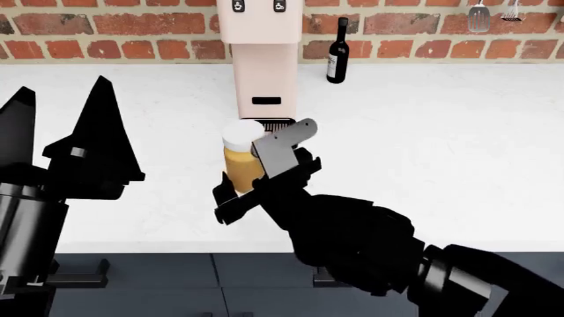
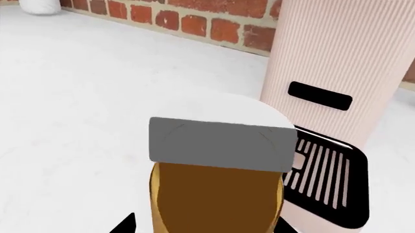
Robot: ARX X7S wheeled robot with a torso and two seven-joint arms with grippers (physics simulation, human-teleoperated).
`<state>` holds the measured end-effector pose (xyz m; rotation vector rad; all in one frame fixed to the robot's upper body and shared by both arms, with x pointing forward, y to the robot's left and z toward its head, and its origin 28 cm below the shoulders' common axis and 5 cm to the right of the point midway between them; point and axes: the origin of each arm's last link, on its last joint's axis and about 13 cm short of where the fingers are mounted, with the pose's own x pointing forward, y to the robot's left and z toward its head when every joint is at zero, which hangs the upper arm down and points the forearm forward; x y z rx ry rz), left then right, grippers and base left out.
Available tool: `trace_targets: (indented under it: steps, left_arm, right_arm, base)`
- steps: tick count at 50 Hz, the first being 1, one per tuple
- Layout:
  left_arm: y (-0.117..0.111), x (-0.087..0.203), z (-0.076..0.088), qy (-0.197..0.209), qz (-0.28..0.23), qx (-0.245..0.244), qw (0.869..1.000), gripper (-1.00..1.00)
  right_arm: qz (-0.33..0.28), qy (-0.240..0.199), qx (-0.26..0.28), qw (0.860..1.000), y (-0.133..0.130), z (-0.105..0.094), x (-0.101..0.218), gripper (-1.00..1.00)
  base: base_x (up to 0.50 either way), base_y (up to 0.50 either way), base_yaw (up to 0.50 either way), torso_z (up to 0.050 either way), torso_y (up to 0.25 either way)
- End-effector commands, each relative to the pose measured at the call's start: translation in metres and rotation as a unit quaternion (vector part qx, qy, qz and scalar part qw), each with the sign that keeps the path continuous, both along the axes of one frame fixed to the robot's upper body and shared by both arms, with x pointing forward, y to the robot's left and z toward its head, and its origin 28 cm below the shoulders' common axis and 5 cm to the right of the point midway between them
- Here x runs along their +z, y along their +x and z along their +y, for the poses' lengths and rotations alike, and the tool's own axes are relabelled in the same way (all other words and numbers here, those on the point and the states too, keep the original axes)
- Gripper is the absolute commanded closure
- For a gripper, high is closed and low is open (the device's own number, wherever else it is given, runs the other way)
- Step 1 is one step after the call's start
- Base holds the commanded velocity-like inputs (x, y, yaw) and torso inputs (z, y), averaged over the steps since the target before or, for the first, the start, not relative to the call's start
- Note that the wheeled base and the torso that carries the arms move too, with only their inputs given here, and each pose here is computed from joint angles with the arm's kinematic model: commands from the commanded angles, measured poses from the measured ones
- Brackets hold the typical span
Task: Pick the honey bottle and peanut butter from the counter and place them in the cabinets closest to them.
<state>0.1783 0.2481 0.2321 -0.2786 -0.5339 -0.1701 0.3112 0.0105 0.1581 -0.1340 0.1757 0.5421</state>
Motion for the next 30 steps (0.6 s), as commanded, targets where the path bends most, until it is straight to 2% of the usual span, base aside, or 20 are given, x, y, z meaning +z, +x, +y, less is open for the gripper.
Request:
trace_targets:
  steps: [1,14,15,30]
  left_arm:
    - [0.000,0.000,0.000,0.000,0.000,0.000,1.000,-1.00]
    - [0.000,0.000,0.001,-0.002,0.001,-0.001,1.000,-1.00]
    - [0.000,0.000,0.001,-0.002,0.001,-0.001,1.000,-1.00]
    - [-0.001,0.001,0.001,-0.002,0.000,-0.001,1.000,-1.00]
  right_arm:
    - [0.012,-0.001,0.000,1.000,0.010,0.006,-0.004,-1.00]
    - [0.028,-0.010,-0.006,1.000,0.016,0.008,-0.013,-1.00]
    - [0.028,-0.011,-0.006,1.000,0.016,0.008,-0.014,1.00]
    - [0.022,-0.010,-0.010,1.000,0.011,0.006,-0.011,1.00]
  base:
    - [0.00,0.00,0.00,0.000,0.000]
    - [0.00,0.00,0.00,0.000,0.000]
    - [0.00,0.00,0.00,0.000,0.000]
    - [0.00,0.00,0.00,0.000,0.000]
